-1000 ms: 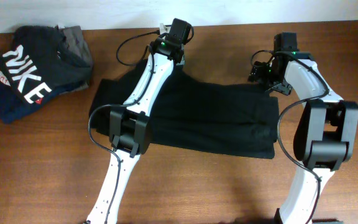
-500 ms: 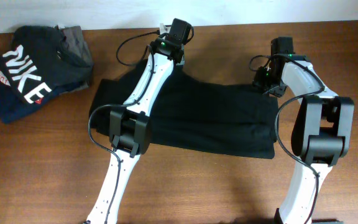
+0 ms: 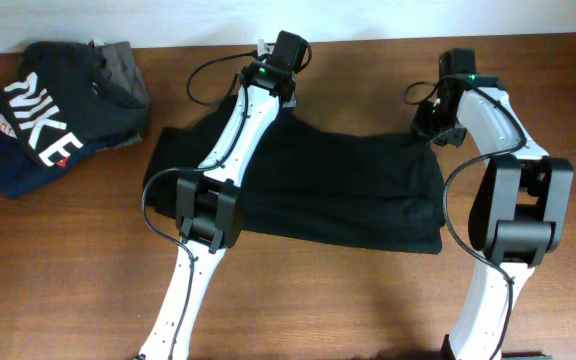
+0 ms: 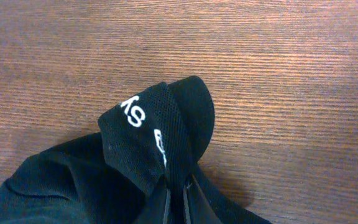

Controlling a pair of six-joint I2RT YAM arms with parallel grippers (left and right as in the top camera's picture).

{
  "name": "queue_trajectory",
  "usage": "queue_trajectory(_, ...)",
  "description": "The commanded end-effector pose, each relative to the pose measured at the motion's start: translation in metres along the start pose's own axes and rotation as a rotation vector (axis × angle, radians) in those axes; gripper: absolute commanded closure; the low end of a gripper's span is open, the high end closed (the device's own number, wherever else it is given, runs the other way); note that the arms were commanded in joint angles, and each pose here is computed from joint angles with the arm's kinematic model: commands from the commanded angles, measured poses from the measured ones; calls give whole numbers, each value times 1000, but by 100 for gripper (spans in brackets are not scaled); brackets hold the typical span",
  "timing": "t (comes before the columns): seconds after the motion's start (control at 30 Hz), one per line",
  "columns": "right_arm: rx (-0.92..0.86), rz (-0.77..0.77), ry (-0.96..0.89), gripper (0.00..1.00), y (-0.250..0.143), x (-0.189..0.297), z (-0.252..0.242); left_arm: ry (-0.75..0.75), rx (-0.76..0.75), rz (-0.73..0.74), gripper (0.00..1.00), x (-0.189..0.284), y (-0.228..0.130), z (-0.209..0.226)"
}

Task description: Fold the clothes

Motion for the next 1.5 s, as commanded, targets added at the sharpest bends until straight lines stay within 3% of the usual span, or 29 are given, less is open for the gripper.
queue_trajectory(0.0,-3,-46,-8,88,20,20,0,-18,-30,-69,99,30,28,2)
queue_trajectory(0.23,-2,-8,-16,92,14,28,-1,-2,1,-103,99,47,49,19)
queue_trajectory(0.5,-2,35,-28,91,3,29,-4,-23,23,-148,99,104,74,30)
queue_trajectory(1.1,-43,159,-99,93,-28,41,-17,206,-74,240,99,113,-2,112)
queue_trajectory(1.47,-43,176,-84,92,-49,108,-18,263,-109,348,99,122,-23,130)
Point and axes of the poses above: each gripper's point midway between its finger pads, its own x axis back along the fingers, its own z axis along the line the jaws close on, y = z × x, the point moved 1 cm from there along x, back along the fingers, and after that the axes turned 9 degrees about x, right-handed, at the moved point
